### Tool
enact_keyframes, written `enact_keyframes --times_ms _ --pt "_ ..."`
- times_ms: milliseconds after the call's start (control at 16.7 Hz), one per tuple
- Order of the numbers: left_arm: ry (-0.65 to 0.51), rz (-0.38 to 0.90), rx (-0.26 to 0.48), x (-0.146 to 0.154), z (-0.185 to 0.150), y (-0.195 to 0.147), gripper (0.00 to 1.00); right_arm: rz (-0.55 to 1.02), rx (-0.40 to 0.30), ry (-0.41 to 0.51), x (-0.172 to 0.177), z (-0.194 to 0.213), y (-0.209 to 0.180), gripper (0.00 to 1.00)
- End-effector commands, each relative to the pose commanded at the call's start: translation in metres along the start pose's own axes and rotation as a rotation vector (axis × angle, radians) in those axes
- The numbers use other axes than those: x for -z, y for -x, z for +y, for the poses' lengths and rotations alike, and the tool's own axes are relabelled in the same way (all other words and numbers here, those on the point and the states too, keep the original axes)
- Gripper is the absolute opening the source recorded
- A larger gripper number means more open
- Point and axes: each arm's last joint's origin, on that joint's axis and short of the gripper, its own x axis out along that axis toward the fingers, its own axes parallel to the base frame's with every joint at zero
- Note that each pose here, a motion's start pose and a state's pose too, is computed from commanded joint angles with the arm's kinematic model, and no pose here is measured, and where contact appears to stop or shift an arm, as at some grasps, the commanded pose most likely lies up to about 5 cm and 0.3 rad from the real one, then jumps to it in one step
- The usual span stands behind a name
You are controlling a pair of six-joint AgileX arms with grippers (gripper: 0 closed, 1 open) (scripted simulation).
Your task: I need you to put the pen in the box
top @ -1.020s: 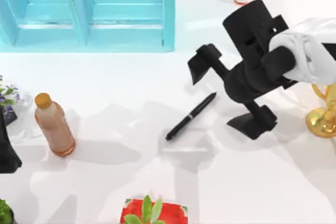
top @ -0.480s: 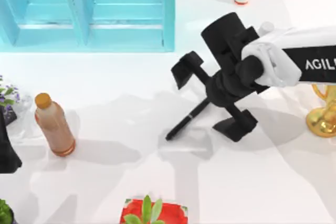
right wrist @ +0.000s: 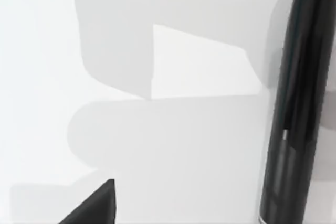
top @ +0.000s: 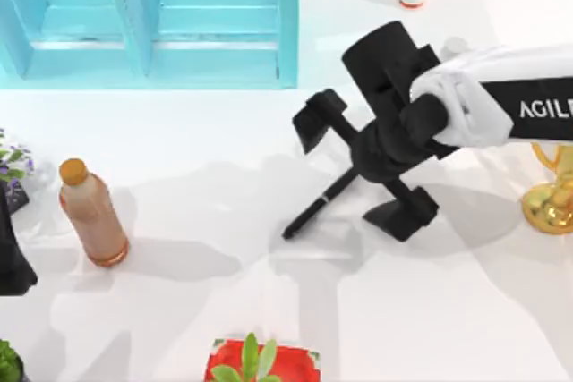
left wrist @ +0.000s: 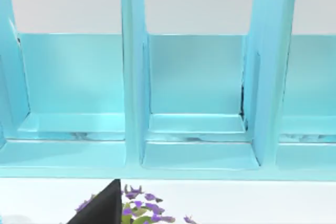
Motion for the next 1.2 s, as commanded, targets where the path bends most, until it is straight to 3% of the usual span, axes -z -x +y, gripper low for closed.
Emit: enact_keyframes --times_ms 600,1080,1140,1200 --pt "0.0 0.0 0.0 0.0 0.0 0.0 1.0 0.0 0.0 0.0 0.0 0.0 0.0 0.02" --pt "0.0 0.0 0.0 0.0 0.0 0.0 1.0 0.0 0.0 0.0 0.0 0.0 0.0 0.0" --pt "0.0 0.0 0.0 0.0 0.0 0.0 1.0 -0.008 0.0 0.018 -0.002 0.008 0.028 0.0" --pt "0.0 0.0 0.0 0.0 0.0 0.0 1.0 -0.008 0.0 0.019 -0.002 0.009 0.029 0.0"
